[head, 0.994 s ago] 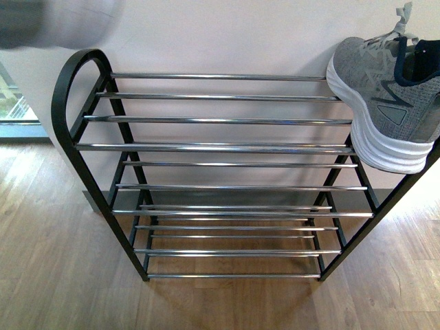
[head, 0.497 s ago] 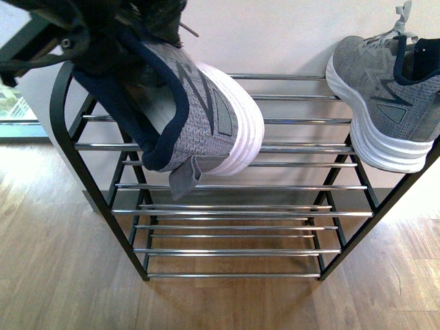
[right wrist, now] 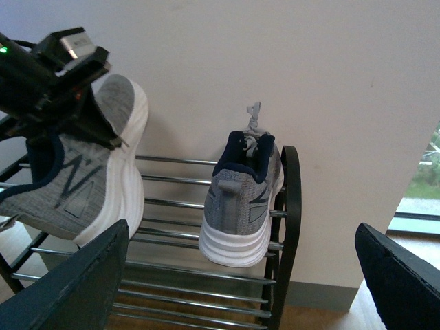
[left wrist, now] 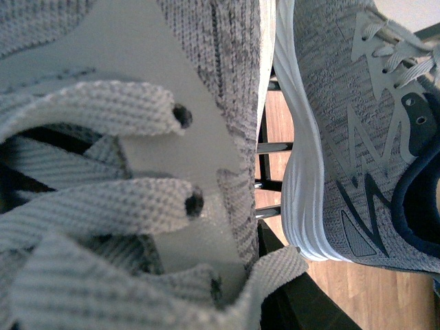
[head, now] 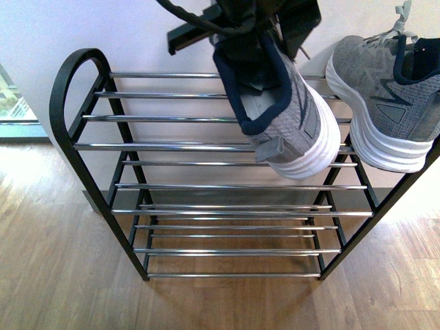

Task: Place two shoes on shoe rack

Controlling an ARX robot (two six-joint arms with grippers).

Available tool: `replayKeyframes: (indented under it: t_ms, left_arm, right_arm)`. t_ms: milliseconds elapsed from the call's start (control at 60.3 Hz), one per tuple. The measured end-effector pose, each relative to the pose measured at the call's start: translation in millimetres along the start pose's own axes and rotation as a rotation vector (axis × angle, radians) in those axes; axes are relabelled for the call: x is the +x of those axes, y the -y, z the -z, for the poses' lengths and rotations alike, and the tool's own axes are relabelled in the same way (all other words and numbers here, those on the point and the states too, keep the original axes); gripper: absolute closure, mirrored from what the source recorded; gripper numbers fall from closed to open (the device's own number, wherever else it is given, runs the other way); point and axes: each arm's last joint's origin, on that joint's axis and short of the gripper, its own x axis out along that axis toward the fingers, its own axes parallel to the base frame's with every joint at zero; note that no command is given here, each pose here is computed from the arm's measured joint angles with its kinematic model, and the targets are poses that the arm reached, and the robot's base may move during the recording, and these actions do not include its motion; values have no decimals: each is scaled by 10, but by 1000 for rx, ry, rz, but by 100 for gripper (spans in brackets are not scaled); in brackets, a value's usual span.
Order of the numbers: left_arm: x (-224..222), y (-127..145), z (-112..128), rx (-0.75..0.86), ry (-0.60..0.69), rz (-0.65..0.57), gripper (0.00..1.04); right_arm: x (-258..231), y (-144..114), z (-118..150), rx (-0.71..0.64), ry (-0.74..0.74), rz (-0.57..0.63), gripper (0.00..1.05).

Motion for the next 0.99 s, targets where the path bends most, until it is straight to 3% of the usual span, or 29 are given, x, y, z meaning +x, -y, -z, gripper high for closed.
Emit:
replayKeyframes:
  t_ms: [514,994]
  left_arm:
    - [421,309,-201,53,-71,20,100]
    - [555,418,-160,60,-82,21,100]
  right_arm:
    - [0,0,0,0,0,0,9]
    - [0,0,0,0,0,0,9]
